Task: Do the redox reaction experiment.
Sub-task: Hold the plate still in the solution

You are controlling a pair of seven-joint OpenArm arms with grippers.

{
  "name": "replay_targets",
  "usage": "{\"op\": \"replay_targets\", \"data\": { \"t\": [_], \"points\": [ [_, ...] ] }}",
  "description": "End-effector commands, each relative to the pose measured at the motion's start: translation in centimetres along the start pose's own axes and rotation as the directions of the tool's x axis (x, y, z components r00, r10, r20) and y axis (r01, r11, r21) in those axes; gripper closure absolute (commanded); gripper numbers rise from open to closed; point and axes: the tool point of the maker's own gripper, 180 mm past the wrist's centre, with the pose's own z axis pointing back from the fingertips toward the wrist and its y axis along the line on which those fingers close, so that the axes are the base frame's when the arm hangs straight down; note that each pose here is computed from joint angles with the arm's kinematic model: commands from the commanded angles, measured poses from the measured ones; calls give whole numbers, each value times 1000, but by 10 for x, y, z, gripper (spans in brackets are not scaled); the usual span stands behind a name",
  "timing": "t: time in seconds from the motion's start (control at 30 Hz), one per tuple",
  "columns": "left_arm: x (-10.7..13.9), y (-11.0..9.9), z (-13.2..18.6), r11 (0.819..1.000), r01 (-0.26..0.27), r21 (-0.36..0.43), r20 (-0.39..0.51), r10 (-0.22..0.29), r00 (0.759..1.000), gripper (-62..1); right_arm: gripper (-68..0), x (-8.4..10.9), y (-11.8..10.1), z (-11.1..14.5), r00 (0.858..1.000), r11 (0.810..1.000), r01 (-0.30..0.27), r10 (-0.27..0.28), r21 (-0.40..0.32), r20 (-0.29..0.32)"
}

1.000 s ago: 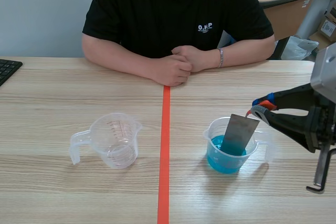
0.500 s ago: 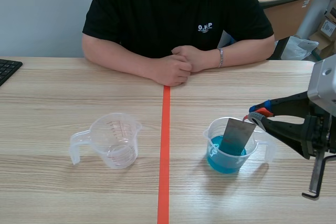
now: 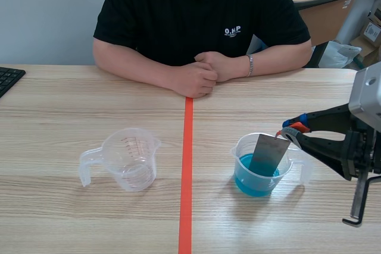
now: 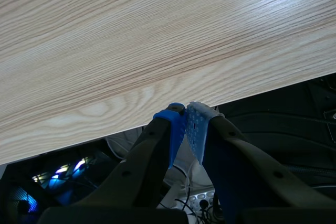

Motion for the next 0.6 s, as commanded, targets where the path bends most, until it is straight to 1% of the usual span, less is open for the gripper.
{"op": "replay_targets", "data": {
  "t": [0.0, 0.57],
  "points": [
    [6, 1, 0, 1000, 1, 3, 23, -1, 1000, -49, -15, 5, -5, 1, 1000, 1000, -23, 23, 2, 7],
    [6, 1, 0, 1000, 1, 3, 23, -1, 1000, -49, -15, 6, -5, 1, 1000, 1000, -23, 23, 2, 14]
  ]
}}
